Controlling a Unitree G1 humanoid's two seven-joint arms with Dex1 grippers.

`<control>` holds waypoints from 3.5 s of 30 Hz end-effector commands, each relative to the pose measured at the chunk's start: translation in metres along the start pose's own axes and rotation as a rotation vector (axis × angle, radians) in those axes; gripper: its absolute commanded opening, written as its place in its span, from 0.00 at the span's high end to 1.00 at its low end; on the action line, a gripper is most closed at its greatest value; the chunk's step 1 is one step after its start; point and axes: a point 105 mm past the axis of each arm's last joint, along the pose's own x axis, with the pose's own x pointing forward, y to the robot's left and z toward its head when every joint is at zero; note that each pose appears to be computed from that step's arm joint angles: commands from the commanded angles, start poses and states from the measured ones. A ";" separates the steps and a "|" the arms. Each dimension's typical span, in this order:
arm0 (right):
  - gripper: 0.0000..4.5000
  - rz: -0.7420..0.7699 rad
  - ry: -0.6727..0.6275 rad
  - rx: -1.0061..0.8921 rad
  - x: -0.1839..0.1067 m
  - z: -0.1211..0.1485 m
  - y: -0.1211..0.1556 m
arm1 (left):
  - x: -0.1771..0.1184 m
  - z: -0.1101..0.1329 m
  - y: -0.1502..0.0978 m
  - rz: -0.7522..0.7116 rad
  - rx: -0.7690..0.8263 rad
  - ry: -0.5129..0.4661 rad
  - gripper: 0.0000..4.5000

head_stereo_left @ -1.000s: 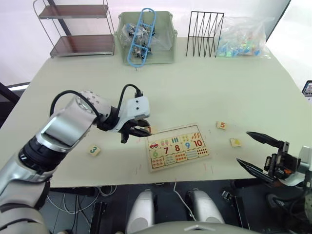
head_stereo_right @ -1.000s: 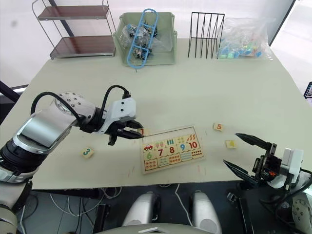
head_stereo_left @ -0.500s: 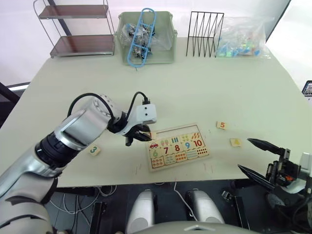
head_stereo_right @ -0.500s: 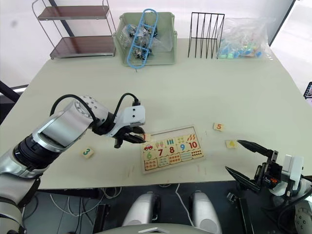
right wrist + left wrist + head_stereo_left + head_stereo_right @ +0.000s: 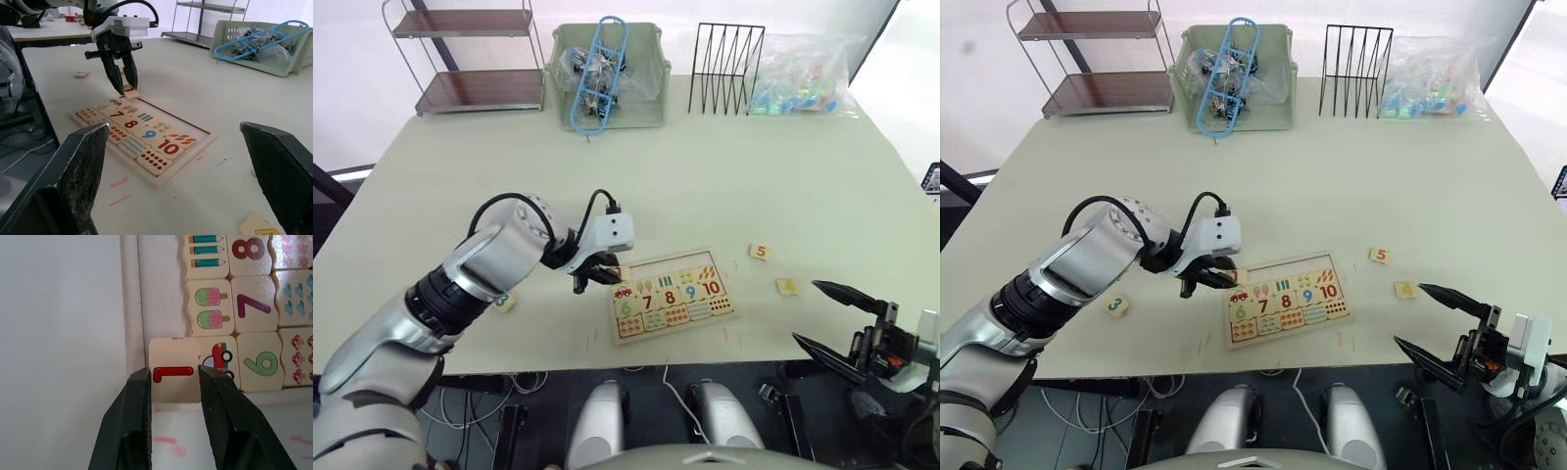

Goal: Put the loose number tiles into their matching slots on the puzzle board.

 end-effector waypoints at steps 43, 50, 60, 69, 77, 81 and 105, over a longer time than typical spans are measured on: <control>0.00 -0.024 -0.013 -0.062 0.000 0.012 0.001 | -0.003 0.000 0.002 0.012 0.028 0.051 0.80; 0.00 -0.027 -0.010 -0.063 -0.001 0.011 0.001 | -0.001 0.000 0.002 0.009 0.028 0.046 0.80; 0.00 -0.030 -0.007 -0.063 -0.001 0.011 0.002 | 0.002 0.000 0.001 0.004 0.034 0.046 0.80; 0.00 -0.030 -0.004 -0.066 0.000 0.011 0.002 | 0.003 0.001 0.001 0.002 0.038 0.041 0.80; 0.00 -0.027 -0.003 -0.066 0.000 0.011 0.002 | 0.004 -0.002 0.000 0.001 0.038 0.051 0.57; 0.00 -0.026 -0.001 -0.066 0.000 0.011 0.002 | 0.003 -0.003 0.000 0.003 0.037 0.056 0.16; 0.00 -0.054 -0.006 -0.046 -0.004 0.008 0.004 | -0.030 0.021 0.016 -0.013 -0.045 -0.267 0.00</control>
